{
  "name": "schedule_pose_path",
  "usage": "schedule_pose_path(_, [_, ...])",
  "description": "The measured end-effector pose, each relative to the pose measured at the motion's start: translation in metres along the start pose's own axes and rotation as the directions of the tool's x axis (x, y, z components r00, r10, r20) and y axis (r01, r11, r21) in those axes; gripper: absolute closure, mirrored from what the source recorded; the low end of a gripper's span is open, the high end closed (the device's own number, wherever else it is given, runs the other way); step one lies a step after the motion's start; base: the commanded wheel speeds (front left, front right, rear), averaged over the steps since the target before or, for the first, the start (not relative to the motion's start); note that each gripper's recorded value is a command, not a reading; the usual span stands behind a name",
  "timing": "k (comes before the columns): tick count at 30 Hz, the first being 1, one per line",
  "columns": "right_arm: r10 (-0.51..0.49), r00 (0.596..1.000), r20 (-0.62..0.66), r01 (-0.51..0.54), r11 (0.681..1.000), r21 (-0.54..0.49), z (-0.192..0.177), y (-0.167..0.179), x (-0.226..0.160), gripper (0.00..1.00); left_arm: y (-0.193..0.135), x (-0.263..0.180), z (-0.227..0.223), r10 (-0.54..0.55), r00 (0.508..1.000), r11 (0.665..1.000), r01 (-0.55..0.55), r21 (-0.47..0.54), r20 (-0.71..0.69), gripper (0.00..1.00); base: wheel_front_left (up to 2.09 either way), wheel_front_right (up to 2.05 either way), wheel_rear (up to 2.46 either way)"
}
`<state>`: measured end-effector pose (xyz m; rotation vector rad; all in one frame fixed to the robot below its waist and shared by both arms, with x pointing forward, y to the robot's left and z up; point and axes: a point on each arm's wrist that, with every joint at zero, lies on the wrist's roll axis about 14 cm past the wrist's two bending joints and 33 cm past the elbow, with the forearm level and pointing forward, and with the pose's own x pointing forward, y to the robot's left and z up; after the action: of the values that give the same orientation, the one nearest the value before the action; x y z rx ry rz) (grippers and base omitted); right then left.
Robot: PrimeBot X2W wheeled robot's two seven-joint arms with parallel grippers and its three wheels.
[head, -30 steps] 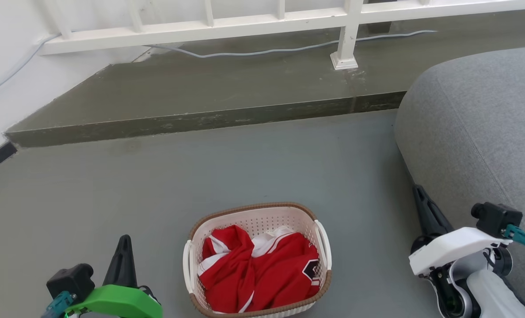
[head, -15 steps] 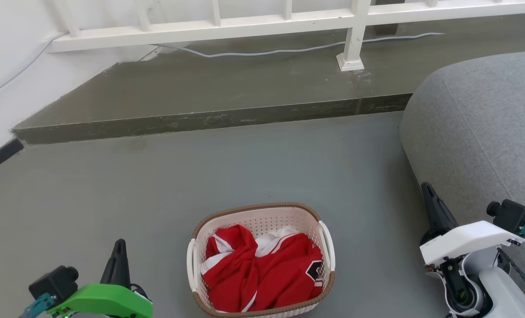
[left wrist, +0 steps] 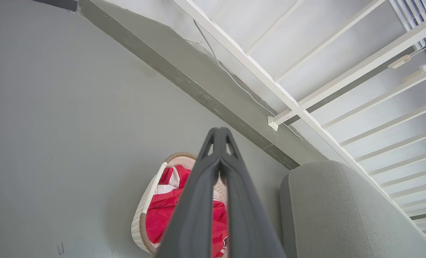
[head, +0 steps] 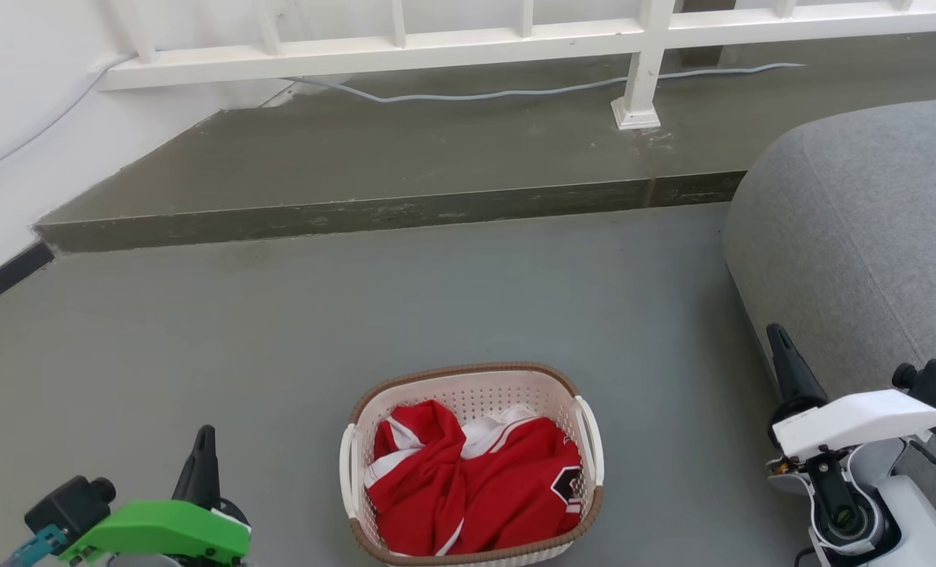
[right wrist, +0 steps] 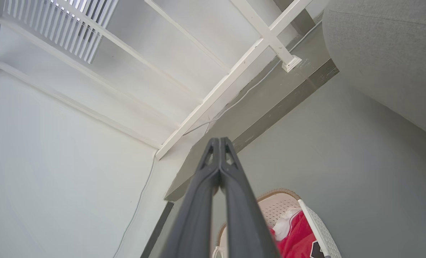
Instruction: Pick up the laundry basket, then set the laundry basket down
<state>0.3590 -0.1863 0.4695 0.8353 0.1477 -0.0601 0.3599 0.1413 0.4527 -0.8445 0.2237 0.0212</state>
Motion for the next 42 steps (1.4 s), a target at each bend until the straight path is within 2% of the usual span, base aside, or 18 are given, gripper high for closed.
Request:
schedule_pose_path(10, [-0.01,1.0,-0.002,0.01,0.991,0.134,0.003,-0.004,0.003,1.0,0.004,0.002,0.005,0.004,1.0,0.991,-0.004,-0.135,-0.005,1.0,0.0,0.0,0.0])
schedule_pose_path(23, [-0.012,1.0,0.002,0.01,0.953,0.302,0.005,-0.005,0.006,1.0,0.007,0.002,0.013,-0.001,1.0,0.954,0.002,-0.3,0.003,1.0,0.0,0.0,0.0])
schedule_pose_path(32, [-0.003,1.0,0.01,-0.001,0.912,0.41,0.01,-0.005,0.009,1.0,0.009,0.003,0.022,-0.011,1.0,0.911,0.019,-0.412,0.022,1.0,0.0,0.0,0.0])
schedule_pose_path(42, [0.007,1.0,0.028,-0.021,0.845,0.535,0.014,-0.005,0.011,1.0,0.009,0.005,0.034,-0.031,0.998,0.846,0.056,-0.53,0.056,1.0,0.0,0.0,0.0])
